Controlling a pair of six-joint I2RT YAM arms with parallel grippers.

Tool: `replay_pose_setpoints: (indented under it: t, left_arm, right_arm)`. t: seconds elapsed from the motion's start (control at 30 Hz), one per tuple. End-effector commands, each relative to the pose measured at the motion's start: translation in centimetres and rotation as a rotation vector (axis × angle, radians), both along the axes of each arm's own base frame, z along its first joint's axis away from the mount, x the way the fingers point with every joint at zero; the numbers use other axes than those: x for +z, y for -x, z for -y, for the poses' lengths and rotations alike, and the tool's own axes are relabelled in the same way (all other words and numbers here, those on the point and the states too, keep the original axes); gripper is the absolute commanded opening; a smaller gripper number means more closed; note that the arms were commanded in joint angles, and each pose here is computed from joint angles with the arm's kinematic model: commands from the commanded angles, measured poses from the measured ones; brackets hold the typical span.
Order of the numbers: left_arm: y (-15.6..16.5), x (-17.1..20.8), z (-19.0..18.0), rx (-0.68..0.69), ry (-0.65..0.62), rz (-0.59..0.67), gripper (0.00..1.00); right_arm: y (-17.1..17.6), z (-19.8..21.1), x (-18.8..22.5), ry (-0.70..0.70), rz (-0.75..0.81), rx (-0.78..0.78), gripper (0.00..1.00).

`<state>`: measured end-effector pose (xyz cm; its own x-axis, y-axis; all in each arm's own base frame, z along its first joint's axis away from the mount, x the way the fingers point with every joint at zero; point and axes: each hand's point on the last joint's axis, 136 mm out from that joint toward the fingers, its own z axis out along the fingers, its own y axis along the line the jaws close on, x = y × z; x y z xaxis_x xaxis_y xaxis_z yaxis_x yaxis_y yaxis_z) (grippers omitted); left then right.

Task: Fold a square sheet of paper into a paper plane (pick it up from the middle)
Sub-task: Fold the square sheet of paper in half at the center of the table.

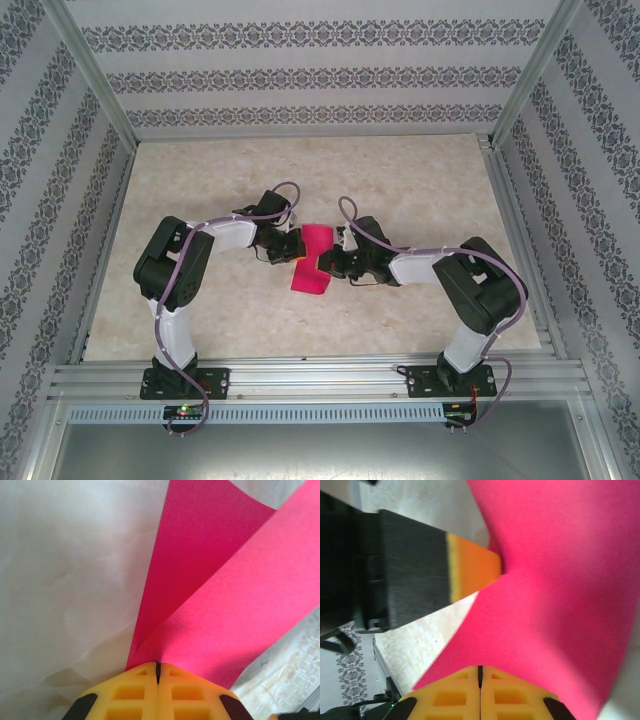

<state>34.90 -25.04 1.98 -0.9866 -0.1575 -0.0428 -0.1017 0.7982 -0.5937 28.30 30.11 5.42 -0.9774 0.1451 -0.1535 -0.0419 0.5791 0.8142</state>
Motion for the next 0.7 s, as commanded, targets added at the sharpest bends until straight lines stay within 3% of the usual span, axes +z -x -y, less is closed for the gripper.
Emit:
replay_pose_setpoints:
  t: [0.0, 0.4, 0.67]
  left_arm:
    - [2.4, -2.9, -1.4, -0.020, -0.099, -0.093, 0.00]
    - [2.3, -2.8, -1.3, -0.020, -0.095, -0.091, 0.00]
    - [2.2, -2.7, -1.2, -0.025, -0.096, -0.091, 0.00]
  right_arm:
    - [1.1, -0.6, 0.0, -0.016, -0.013, 0.027, 0.05]
    - [3.8, 0.6, -5.6, 0.097, -0.092, 0.025, 0.05]
    - [2.9, -0.5, -1.5, 0.000, -0.031, 0.021, 0.07]
